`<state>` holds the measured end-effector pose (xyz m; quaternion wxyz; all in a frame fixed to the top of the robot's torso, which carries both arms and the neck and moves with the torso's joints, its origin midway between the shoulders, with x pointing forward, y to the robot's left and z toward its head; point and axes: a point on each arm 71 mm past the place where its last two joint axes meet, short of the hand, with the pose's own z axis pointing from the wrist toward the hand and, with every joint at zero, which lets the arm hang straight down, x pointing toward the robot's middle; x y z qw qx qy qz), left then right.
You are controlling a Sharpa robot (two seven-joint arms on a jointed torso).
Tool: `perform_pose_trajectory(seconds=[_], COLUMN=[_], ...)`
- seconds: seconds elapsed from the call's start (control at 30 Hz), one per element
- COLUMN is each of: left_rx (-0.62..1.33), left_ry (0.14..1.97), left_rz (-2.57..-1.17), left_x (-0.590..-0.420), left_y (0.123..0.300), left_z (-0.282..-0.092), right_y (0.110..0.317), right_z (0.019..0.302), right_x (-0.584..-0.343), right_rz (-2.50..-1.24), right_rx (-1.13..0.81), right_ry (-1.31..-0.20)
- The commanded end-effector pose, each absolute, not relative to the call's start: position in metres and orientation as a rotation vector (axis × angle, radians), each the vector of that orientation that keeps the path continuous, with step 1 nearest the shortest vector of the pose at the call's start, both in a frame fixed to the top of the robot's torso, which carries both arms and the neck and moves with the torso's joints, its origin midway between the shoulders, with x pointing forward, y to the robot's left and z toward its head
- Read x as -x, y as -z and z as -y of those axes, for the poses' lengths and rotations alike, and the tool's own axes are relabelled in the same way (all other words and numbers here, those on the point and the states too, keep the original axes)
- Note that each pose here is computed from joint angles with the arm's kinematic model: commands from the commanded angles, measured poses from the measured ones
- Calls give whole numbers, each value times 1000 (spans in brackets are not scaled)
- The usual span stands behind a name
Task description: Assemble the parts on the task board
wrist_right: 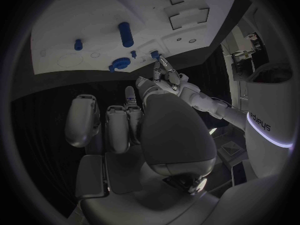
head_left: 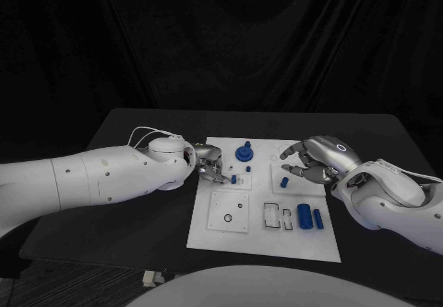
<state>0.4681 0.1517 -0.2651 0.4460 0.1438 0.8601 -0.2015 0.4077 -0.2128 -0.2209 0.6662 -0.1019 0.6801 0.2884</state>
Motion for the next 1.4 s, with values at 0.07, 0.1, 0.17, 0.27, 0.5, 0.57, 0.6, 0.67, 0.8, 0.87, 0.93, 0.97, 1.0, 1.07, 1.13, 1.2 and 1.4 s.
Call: perform_pose_trajectory(seconds=[0.07,0.1,0.17,0.27,0.5,0.57,0.6,0.67,0.8,0.87,0.93,0.97,1.0,1.07,1.13,1.2,1.4], left_rx=[-359,-359,-360,-361,-362,-362,-362,-361,-357,-355,-352,-350,-348,-343,-337,-326,-295], left_ry=[495,495,495,494,492,491,491,489,486,484,481,480,479,474,470,466,466], left_rz=[-2157,-2158,-2160,-2163,-2171,-2174,-2176,-2178,-2180,-2179,-2179,-2178,-2177,-2174,-2170,-2160,-2127], left_x=[-466,-466,-466,-466,-465,-465,-465,-465,-464,-464,-464,-464,-464,-464,-464,-464,-464], left_y=[269,269,270,271,274,275,276,277,278,278,278,278,278,278,278,277,274], left_z=[-151,-150,-150,-149,-148,-148,-148,-148,-148,-148,-149,-149,-148,-148,-148,-149,-150], right_y=[221,221,221,221,221,221,221,221,221,221,221,221,222,222,222,222,222], right_z=[213,213,213,214,213,213,213,213,213,213,213,213,213,213,212,212,212], right_x=[-406,-406,-406,-406,-406,-406,-406,-406,-406,-406,-406,-406,-406,-406,-407,-407,-406], right_rz=[-1537,-1537,-1537,-1537,-1535,-1535,-1535,-1535,-1536,-1537,-1538,-1538,-1538,-1539,-1539,-1539,-1539], right_rx=[233,233,232,232,232,232,232,232,232,232,232,232,232,232,232,232,231], right_ry=[-649,-649,-648,-648,-649,-649,-649,-650,-649,-648,-648,-648,-647,-647,-648,-648,-648])
